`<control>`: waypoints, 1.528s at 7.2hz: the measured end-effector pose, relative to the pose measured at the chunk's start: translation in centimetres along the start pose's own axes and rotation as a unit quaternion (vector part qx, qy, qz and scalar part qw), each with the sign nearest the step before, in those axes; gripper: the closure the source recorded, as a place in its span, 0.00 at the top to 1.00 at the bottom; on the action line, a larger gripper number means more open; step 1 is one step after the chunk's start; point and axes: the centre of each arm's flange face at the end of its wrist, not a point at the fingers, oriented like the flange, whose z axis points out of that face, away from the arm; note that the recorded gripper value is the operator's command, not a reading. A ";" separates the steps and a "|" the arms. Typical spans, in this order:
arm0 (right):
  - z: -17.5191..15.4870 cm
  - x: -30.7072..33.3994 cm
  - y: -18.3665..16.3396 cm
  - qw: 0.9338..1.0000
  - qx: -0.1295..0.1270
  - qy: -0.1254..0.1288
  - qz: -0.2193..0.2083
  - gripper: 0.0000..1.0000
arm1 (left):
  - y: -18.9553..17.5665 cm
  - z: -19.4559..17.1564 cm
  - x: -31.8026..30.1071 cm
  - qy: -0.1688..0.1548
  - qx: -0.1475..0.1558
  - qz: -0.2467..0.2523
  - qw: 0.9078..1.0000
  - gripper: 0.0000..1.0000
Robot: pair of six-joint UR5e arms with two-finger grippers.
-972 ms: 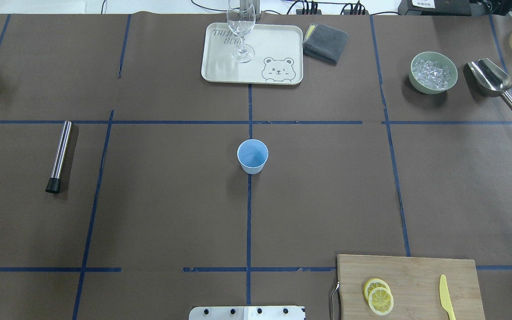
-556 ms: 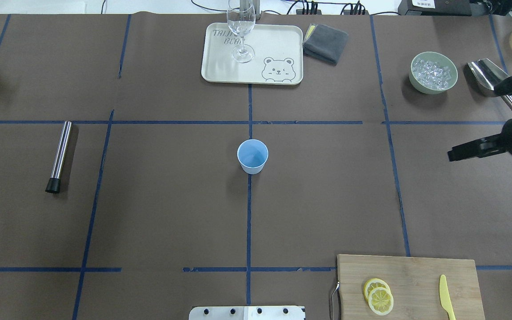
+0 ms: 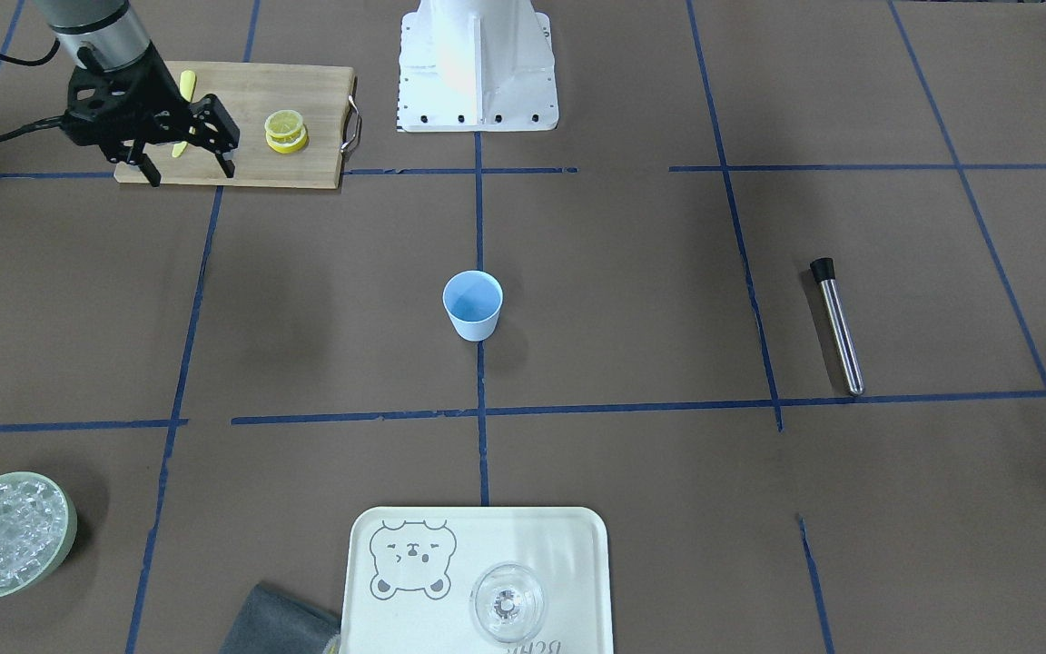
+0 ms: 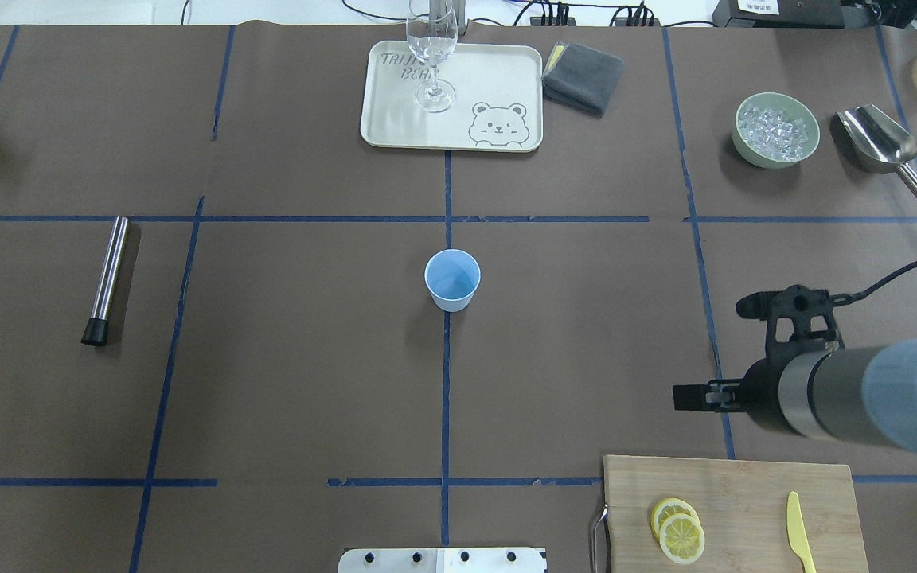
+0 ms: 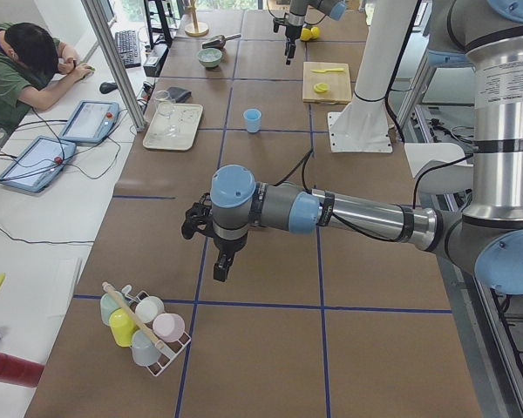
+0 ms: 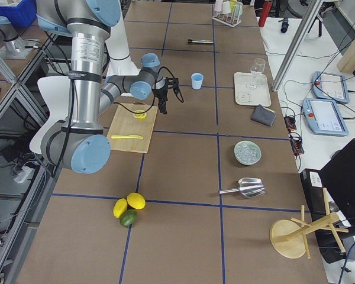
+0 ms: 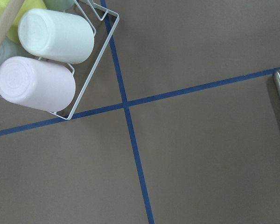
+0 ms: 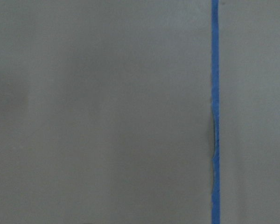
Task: Squeeze lemon into cup
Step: 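Move the right gripper down over the lemon slices on the wooden board, then close the right gripper on a lemon slice on the board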
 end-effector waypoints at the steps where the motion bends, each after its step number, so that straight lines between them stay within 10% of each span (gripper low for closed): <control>1: 1.0 -1.6 3.2 1.000 0.003 0.000 0.008 1.00 | 0.0 0.0 0.0 0.000 0.000 0.000 1.000 1.00; 5: 3.3 -3.5 11.2 1.000 0.008 0.008 -0.001 1.00 | -0.1 -0.1 0.1 -0.001 0.001 0.002 1.000 1.00; 11: 5.9 -2.9 13.4 1.000 0.004 0.028 -0.012 0.93 | -0.2 -0.2 0.2 -0.001 0.002 0.003 1.000 1.00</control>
